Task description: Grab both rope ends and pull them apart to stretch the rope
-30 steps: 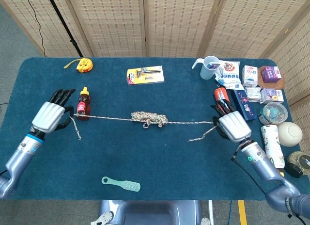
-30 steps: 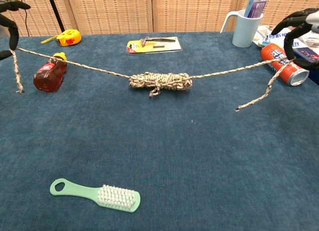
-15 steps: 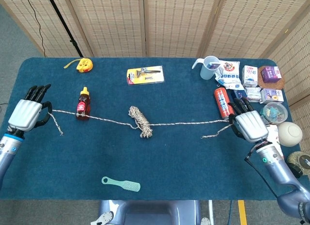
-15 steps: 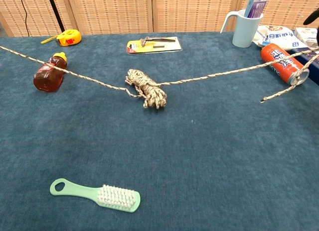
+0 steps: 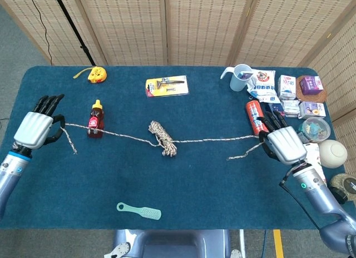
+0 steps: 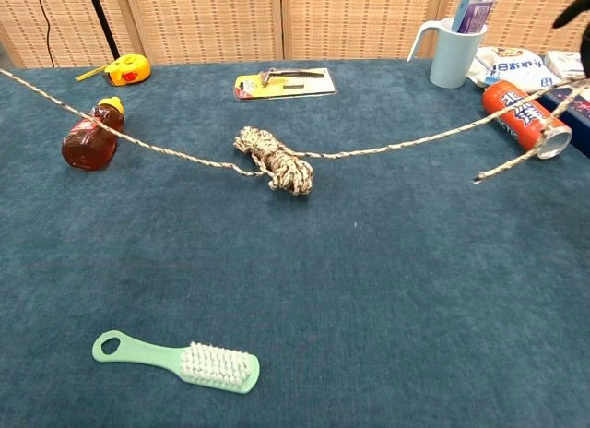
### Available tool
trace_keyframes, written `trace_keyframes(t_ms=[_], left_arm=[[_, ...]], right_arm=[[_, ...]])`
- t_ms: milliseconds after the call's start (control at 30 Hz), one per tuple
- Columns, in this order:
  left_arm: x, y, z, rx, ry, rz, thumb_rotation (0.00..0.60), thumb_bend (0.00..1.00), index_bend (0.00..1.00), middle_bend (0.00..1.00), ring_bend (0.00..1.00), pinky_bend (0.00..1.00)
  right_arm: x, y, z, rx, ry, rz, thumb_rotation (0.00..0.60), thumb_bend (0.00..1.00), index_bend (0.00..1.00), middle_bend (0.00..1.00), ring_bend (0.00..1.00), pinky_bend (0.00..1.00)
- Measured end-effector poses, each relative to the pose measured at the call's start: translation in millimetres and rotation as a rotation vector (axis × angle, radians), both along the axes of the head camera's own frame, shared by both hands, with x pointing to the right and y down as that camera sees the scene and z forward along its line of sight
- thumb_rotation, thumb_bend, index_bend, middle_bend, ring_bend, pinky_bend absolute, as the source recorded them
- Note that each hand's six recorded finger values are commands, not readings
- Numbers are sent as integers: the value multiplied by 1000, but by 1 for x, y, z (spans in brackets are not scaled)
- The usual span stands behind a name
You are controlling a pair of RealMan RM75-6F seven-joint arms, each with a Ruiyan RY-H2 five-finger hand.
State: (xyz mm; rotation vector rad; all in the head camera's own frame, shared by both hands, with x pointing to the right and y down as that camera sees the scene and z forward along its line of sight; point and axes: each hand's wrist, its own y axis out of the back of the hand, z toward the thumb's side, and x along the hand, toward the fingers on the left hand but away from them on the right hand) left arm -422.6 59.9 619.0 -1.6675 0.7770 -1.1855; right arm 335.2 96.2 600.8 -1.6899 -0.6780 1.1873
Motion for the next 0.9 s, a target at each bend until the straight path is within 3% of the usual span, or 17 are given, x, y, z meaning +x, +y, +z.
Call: trace_keyframes(t_ms=[233, 533, 633, 767, 833, 900], left_arm=[[47, -6, -5, 15, 73, 78, 600, 391, 649, 0, 0, 0], [88, 1, -5, 0, 127, 140, 600, 386, 590, 0, 0, 0], [99, 5, -4, -16, 148, 144, 600, 375, 469, 0, 0, 0], [115, 12, -2, -56, 174, 156, 600, 266, 126, 0, 0, 0], [122, 17, -1, -86, 170, 165, 600, 212, 27, 0, 0, 0], [125, 19, -1, -109, 161, 167, 600, 185, 0, 0, 0, 0]], right_arm=[[-40, -1, -12, -29, -113, -42, 600, 572, 601, 160, 59, 0], [-78, 1, -14, -48, -181, -94, 600, 573, 537, 123, 44, 0], [-89, 3, -10, -62, -196, -101, 600, 573, 453, 77, 20, 0], [-101, 6, -5, -75, -189, -126, 596, 484, 179, 1, 0, 0], [-105, 6, -4, -77, -178, -131, 551, 386, 81, 0, 0, 0], [-106, 7, -3, -80, -171, -128, 477, 314, 14, 0, 0, 0]])
